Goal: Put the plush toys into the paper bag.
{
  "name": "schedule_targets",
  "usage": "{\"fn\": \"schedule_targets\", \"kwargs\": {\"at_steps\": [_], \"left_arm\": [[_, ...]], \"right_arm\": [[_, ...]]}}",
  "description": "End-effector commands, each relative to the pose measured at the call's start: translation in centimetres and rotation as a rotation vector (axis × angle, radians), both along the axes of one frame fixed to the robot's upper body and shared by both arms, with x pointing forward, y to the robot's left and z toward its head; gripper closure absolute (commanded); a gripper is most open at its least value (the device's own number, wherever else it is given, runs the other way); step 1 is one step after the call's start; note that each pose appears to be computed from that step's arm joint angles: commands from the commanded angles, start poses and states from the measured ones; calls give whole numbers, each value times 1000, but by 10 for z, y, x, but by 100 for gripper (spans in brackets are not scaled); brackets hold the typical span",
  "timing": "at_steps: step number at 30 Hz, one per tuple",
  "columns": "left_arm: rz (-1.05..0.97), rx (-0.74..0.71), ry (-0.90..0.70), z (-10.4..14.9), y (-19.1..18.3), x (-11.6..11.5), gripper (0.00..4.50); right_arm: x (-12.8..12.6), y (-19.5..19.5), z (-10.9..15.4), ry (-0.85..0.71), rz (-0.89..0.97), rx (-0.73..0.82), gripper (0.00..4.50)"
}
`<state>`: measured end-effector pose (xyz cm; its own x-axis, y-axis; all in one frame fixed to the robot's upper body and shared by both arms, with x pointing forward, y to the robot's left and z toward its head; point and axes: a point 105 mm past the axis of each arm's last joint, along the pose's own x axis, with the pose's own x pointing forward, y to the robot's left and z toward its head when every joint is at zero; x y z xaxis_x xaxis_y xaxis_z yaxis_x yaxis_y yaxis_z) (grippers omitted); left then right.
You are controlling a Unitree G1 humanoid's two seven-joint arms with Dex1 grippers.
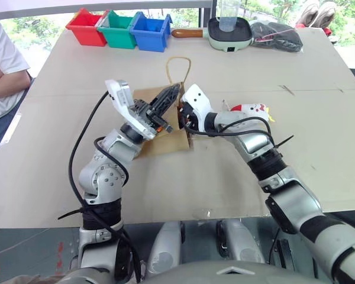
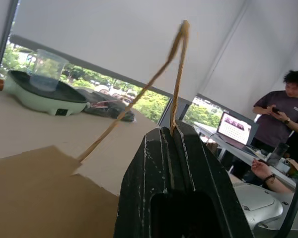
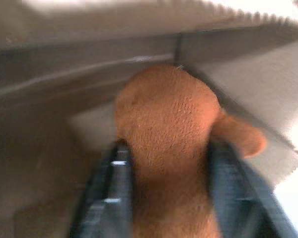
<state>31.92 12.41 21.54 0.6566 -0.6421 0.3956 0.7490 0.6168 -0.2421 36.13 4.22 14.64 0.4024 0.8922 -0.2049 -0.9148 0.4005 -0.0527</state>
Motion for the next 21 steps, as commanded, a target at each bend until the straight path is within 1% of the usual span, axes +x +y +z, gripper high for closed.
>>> {"fn": "schedule_targets", "kwargs": {"at_steps": [1, 3, 6, 9, 11, 12, 13, 14, 15, 17, 19, 20, 21], "left_arm": [[30, 9, -70, 11, 10, -6, 450], [40, 10, -73, 10, 13, -6, 450], [51, 23, -76, 9, 19, -6, 450], [59, 35, -78, 9, 23, -7, 450], [63, 41, -85, 10, 25, -7, 450], [65, 44, -92, 12, 26, -6, 450], [67, 47, -97, 14, 26, -6, 450], [63, 45, -105, 16, 26, -7, 450], [56, 42, -111, 18, 26, -7, 450], [39, 52, -121, 20, 24, -8, 450], [11, 71, -134, 22, 25, -7, 450], [-9, 85, -143, 24, 24, -6, 450], [-29, 99, -152, 25, 23, -5, 450]], "right_arm": [[-18, -17, 23, -53, 77, 60, 107], [-25, -33, 27, -57, 72, 69, 107], [-31, -63, 37, -81, 4, 70, 107], [-26, -93, 47, -115, -121, 49, 107], [-12, -117, 46, -138, -252, -15, 107], [6, -138, 37, -154, -374, -112, 107], [16, -154, 31, -167, -454, -183, 107], [29, -168, 21, -145, -535, -240, 107], [38, -178, 10, -137, -579, -309, 107], [45, -187, -11, -110, -586, -418, 107], [52, -194, -26, -95, -576, -497, 145], [55, -196, -26, -118, -577, -525, 173], [57, -196, -23, -139, -574, -524, 228]]}}
